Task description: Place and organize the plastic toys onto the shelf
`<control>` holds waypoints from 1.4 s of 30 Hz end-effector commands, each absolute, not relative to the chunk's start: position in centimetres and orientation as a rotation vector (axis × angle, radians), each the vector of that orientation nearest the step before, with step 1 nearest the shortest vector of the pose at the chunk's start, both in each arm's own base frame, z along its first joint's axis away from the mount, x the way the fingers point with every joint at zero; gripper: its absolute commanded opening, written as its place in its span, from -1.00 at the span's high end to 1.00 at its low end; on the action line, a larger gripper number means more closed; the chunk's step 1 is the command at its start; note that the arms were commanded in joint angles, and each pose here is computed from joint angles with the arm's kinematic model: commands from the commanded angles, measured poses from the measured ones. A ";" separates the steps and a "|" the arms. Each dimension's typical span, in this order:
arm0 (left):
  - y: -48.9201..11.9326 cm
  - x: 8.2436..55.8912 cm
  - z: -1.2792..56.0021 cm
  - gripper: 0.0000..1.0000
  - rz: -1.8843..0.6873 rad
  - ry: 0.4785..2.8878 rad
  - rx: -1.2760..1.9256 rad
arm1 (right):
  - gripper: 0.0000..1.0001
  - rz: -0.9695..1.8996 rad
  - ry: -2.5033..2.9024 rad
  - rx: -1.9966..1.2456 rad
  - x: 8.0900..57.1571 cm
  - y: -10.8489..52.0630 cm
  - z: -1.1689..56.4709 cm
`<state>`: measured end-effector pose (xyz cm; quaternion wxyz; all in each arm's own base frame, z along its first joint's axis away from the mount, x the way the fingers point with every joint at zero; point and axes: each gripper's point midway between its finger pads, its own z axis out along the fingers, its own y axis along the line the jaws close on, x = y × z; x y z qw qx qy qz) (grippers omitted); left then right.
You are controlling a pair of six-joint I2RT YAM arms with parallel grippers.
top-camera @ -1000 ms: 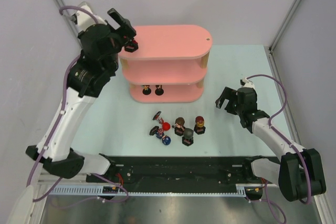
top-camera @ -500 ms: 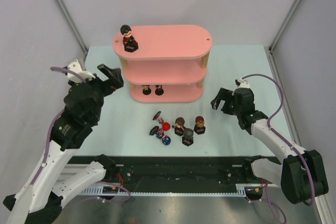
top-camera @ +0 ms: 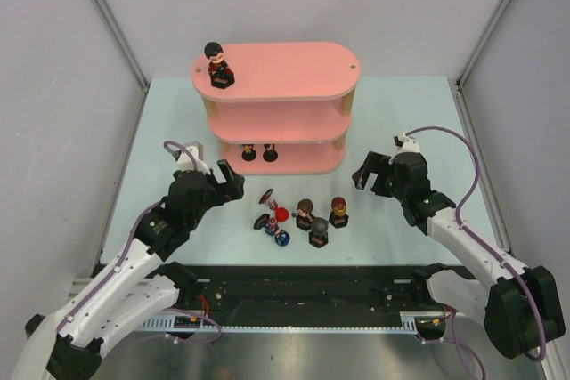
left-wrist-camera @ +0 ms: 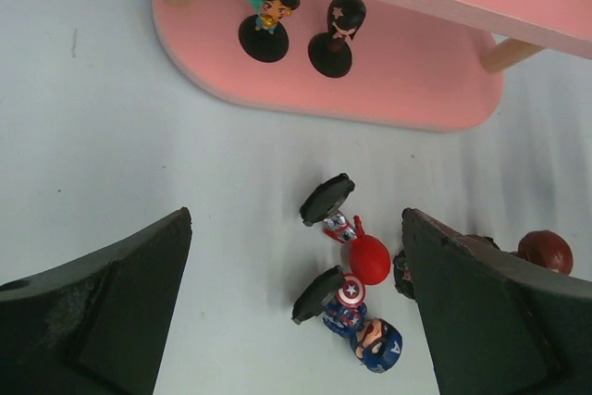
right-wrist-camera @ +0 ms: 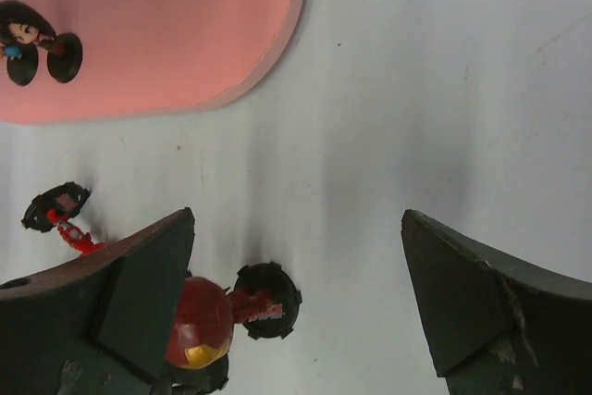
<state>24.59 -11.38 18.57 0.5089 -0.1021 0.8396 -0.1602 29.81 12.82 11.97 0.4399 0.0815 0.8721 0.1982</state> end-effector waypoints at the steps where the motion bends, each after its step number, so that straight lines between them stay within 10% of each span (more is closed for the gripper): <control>1: -13.0 24.9 20.3 -1.00 -0.499 1.940 -0.219 | -0.97 0.520 2.138 0.171 28.9 13.6 13.8; 42: -15.3 25.4 19.2 -0.99 -0.534 1.991 -0.157 | -0.51 0.553 2.268 -0.169 24.1 21.5 9.9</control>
